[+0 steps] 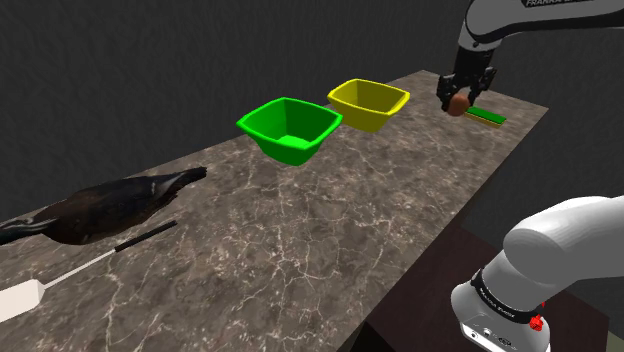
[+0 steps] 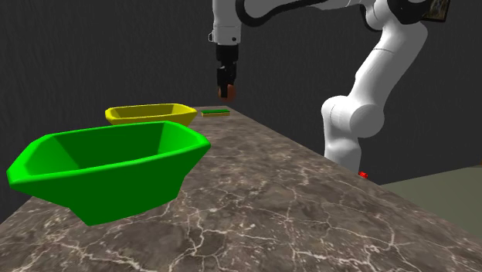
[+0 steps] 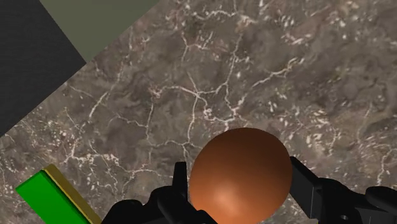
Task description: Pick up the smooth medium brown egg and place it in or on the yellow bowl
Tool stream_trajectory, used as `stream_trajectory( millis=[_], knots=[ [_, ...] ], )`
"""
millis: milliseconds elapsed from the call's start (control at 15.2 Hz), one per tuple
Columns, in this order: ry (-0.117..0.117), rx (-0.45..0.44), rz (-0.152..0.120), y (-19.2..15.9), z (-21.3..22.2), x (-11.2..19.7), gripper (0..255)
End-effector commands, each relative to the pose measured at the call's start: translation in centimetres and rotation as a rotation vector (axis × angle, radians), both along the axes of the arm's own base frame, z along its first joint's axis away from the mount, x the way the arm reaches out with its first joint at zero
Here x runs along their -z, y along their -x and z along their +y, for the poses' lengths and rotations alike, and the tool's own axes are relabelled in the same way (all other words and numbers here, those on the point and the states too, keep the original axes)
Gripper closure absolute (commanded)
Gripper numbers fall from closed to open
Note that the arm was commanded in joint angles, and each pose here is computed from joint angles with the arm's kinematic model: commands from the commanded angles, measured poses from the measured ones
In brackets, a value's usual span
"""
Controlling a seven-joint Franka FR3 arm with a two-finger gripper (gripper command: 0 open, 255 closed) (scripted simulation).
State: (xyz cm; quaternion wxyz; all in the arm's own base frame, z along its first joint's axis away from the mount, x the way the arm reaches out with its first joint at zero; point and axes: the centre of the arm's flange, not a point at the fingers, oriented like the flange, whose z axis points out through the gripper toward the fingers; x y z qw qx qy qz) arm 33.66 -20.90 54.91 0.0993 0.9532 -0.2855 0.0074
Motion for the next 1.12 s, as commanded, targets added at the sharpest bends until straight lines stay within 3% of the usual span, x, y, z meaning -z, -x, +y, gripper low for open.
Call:
stream_trajectory(
  millis=[0,660,1056],
  knots=[
    [0.000,0.000,0.000,-0.1,0.0,-1.1,255],
    [0.000,0.000,0.000,-0.1,0.0,-6.3,255],
    [0.000,0.000,0.000,-7.9,1.7,-6.5,255]
  ],
)
